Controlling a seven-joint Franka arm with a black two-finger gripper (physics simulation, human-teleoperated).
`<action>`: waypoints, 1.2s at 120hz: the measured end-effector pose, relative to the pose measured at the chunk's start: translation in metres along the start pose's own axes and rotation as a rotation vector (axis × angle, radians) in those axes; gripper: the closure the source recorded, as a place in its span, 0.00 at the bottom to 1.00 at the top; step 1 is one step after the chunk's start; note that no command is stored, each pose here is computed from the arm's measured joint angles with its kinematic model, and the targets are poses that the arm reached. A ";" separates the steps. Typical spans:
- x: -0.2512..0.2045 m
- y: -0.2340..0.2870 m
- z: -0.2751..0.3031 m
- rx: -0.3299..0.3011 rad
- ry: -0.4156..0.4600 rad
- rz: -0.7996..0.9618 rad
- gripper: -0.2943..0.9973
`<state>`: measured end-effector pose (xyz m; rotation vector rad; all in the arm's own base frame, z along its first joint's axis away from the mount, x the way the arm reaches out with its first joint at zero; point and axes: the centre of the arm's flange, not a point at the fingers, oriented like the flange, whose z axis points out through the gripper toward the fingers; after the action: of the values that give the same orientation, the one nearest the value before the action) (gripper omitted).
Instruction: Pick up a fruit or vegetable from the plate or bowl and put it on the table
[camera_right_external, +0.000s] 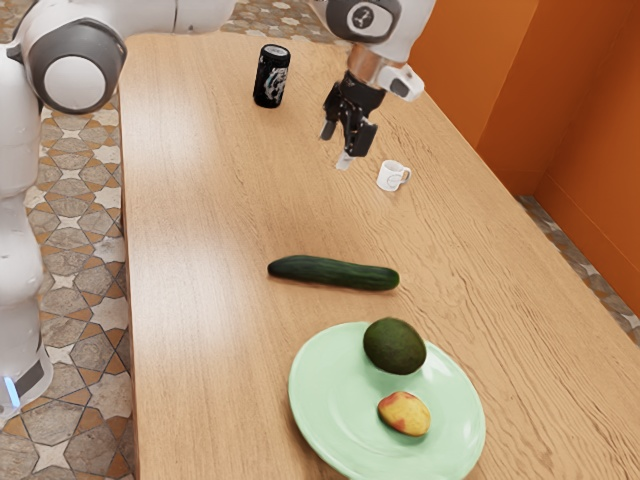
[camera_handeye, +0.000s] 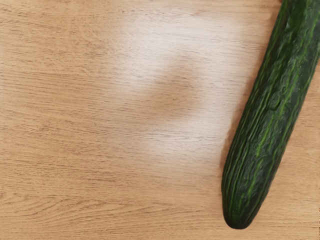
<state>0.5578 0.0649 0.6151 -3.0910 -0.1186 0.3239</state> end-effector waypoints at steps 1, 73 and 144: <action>0.001 0.001 -0.001 0.001 0.010 0.001 0.23; 0.013 0.272 0.031 0.069 0.157 0.229 0.23; -0.033 0.305 0.068 0.000 0.101 0.080 0.23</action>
<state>0.5336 -0.2397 0.5434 -3.1097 0.0074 0.1701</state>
